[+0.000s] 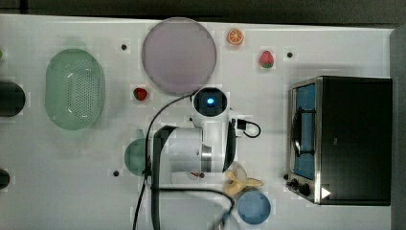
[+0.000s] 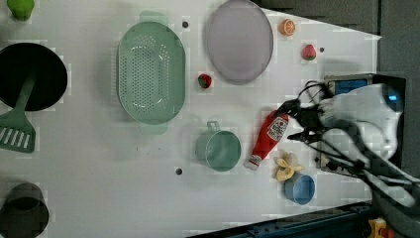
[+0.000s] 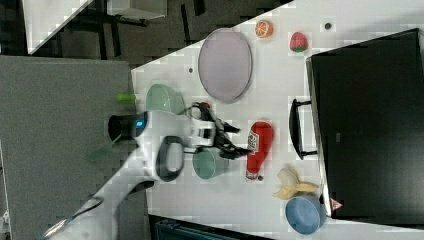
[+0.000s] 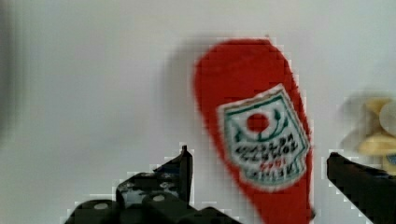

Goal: Pick Ketchup from oven and place it on table.

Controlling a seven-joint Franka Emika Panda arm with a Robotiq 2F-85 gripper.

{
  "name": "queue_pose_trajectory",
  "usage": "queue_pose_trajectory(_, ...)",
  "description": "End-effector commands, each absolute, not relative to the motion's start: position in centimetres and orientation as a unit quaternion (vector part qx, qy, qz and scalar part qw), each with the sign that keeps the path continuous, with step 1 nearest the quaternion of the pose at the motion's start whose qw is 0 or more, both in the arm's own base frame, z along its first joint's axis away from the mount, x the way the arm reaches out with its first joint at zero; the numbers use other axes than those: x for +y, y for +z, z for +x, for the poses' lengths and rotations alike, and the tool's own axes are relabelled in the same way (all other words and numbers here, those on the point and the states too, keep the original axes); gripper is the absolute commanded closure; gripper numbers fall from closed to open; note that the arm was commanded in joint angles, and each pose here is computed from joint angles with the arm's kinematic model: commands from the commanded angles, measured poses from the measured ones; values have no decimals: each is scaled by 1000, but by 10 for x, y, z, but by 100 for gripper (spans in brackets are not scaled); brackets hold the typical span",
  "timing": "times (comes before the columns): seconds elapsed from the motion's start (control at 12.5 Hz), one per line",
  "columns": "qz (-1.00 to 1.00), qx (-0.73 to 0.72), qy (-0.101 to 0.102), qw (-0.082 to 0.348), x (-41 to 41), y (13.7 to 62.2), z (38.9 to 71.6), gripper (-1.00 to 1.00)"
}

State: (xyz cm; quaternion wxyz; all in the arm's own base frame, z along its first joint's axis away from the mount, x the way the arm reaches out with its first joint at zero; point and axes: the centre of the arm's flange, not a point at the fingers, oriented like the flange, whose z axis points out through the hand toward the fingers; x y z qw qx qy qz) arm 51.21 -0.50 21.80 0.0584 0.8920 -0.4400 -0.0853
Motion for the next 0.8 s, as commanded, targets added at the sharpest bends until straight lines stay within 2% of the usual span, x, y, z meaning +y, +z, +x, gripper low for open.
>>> queue_pose_trajectory(0.08, 887, -460, 39, -16, -11, 399, 555, -100)
queue_pose_trajectory(0.48, 886, -458, 64, -35, -9, 575, 551, -100)
queue_pose_trajectory(0.64, 887, -459, 45, -25, -9, 611, 541, -100)
queue_pose_trajectory(0.8, 888, -460, 20, -13, -10, 628, 532, -100)
